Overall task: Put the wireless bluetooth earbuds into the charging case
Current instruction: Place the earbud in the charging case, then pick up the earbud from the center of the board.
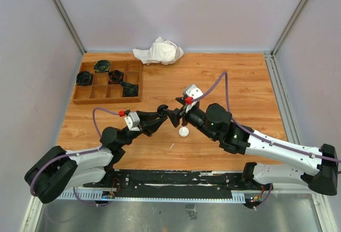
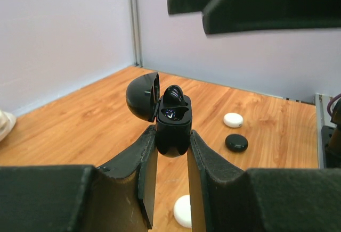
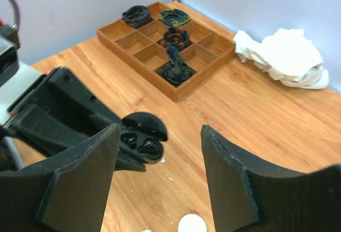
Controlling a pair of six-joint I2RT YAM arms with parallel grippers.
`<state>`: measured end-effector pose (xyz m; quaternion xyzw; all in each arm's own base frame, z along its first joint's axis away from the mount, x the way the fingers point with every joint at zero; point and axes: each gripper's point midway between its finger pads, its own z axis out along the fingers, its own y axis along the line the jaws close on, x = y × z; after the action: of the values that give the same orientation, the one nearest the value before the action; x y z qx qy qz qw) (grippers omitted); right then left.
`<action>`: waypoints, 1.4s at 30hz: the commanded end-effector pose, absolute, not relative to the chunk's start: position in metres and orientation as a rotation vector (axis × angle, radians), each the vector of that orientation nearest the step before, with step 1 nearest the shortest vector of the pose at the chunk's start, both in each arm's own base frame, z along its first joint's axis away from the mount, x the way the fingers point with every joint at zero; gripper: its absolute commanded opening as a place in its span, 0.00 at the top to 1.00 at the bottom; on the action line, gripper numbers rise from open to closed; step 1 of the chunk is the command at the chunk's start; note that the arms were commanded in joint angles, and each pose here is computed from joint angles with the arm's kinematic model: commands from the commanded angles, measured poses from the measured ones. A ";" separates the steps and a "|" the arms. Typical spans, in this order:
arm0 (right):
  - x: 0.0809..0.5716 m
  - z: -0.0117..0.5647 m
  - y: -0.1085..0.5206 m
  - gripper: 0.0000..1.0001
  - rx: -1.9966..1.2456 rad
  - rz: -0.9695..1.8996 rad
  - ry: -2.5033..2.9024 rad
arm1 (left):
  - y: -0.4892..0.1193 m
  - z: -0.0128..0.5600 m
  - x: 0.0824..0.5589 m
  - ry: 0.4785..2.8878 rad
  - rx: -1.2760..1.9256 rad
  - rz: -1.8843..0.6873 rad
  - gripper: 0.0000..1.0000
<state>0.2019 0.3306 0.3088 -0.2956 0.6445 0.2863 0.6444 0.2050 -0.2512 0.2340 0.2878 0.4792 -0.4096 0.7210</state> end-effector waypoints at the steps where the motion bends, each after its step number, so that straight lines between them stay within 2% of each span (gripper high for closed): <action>1: 0.220 0.306 0.307 0.36 -0.658 0.554 1.587 | -0.249 0.226 0.206 1.086 0.612 -0.904 1.00; 11: 0.274 0.235 0.232 0.34 -0.510 0.424 1.974 | -0.247 0.200 0.206 1.193 0.617 -0.904 1.00; 27: 0.324 0.094 0.117 0.33 -0.117 0.125 2.467 | -0.238 0.173 0.208 1.320 0.692 -0.799 1.00; 42: 0.345 0.034 0.101 0.48 0.040 0.062 2.663 | -0.235 0.175 0.208 1.322 0.697 -0.776 1.00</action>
<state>0.3372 0.1051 0.0335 -0.0107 0.9705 0.0183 0.2401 0.2061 -0.2356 0.1635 0.3084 0.5986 -0.3519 0.6502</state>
